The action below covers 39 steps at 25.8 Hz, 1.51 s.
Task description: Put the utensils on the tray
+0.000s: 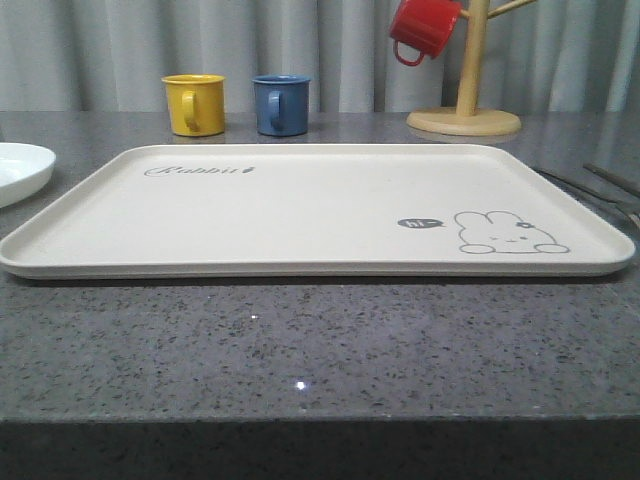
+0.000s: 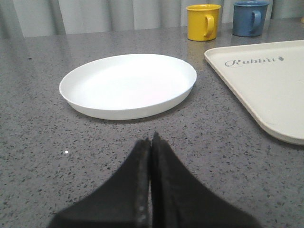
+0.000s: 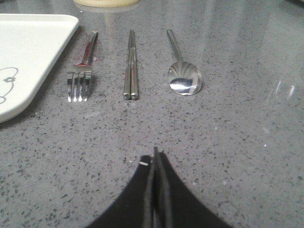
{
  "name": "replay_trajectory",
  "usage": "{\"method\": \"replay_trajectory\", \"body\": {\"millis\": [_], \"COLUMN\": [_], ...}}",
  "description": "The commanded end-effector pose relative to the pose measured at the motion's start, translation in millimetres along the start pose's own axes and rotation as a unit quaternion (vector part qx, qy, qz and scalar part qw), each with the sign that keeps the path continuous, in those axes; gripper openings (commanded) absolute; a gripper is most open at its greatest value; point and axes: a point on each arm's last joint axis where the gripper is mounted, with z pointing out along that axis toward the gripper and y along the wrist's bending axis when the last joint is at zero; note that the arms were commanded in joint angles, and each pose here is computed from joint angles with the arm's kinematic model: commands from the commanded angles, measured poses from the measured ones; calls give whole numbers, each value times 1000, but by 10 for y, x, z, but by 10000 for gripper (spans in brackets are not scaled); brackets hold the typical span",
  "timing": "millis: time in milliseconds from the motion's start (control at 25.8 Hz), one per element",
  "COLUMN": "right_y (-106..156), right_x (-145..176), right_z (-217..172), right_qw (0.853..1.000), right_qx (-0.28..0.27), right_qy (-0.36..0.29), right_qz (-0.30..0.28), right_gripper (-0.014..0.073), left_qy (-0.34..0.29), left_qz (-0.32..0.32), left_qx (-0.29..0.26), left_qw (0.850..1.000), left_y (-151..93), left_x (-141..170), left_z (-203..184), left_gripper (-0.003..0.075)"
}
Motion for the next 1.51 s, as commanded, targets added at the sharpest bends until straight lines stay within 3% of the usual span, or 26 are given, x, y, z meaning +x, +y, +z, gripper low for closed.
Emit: {"method": "replay_trajectory", "body": {"millis": [0, 1045, 1277, 1471], "right_y": [6, 11, 24, 48], "right_x": [-123, -169, -313, -755], "right_z": [-31, -38, -81, -302], "right_qw": [998, 997, 991, 979], "right_qx": [-1, -4, -9, -13], "right_qy": [-56, -80, -134, -203], "right_qz": [-7, -6, -6, -5], "right_gripper": [-68, -68, -68, -68], "left_qy": [-49, -55, -130, -284], "left_qz": [-6, -6, -18, -21], "left_qx": [-10, -12, -26, -56], "left_qw": [999, 998, 991, 957], "left_y": [17, 19, 49, 121], "left_x": [-77, -87, -222, -651], "left_z": [-20, -21, -48, -229], "left_gripper": [-18, -18, -18, -18]}}
